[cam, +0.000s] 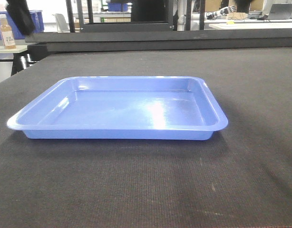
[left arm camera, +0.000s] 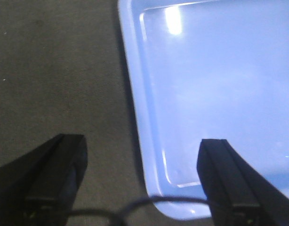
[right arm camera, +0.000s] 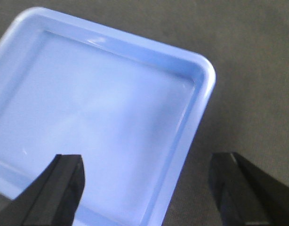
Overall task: Grab blue tray and place on right shelf
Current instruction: 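Close both grippers on the tray rims, one on each side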
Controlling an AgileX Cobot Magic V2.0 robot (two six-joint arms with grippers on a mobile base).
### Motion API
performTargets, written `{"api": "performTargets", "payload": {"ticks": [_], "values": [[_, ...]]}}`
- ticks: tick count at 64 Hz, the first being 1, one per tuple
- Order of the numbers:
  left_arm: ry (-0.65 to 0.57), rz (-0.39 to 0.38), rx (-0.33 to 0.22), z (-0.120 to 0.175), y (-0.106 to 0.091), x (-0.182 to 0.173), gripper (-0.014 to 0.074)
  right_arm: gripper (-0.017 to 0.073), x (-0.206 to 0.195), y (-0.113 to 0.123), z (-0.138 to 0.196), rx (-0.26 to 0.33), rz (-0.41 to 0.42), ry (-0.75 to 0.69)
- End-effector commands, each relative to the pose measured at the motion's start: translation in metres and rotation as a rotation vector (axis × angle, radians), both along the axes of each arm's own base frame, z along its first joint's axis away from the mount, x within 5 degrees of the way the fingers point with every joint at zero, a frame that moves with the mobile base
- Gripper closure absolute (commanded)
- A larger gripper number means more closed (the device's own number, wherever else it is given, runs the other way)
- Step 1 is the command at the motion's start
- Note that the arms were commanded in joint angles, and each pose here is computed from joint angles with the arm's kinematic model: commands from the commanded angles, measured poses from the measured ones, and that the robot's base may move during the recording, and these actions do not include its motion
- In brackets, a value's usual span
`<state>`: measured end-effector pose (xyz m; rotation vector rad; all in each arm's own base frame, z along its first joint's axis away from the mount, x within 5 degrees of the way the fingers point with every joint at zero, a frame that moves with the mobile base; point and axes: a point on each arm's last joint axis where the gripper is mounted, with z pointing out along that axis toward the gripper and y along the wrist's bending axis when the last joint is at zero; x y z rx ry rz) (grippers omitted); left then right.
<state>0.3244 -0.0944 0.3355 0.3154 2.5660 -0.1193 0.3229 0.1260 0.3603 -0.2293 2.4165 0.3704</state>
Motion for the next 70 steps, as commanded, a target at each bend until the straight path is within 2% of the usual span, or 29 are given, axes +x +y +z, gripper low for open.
{"api": "performTargets", "payload": {"ticks": [1, 10, 18, 32, 48, 64, 70], "values": [[-0.079, 0.029, -0.025, 0.017, -0.004, 0.009, 0.0192, -0.0071, 0.01, -0.002, 0.015, 0.008, -0.093, -0.02], [-0.046, 0.041, -0.034, 0.0, -0.01, 0.028, 0.0192, -0.0071, 0.028, 0.005, 0.001, -0.042, -0.161, 0.026], [-0.031, 0.08, -0.057, -0.014, -0.014, 0.04, 0.0192, -0.0071, 0.04, 0.015, -0.02, -0.071, -0.149, 0.068], [0.036, 0.084, -0.039, -0.044, -0.019, 0.054, 0.0192, -0.0071, 0.058, 0.024, -0.059, -0.111, -0.149, 0.159], [0.095, 0.086, -0.021, -0.075, -0.023, 0.067, 0.0192, -0.0071, 0.07, 0.029, -0.092, -0.146, -0.147, 0.231], [0.129, 0.09, -0.026, -0.09, -0.025, 0.072, 0.0193, -0.0071, 0.076, 0.031, -0.108, -0.157, -0.146, 0.255], [0.13, 0.091, -0.025, -0.092, -0.025, 0.073, 0.0193, -0.0028, 0.076, 0.032, -0.113, -0.159, -0.146, 0.271]]}}
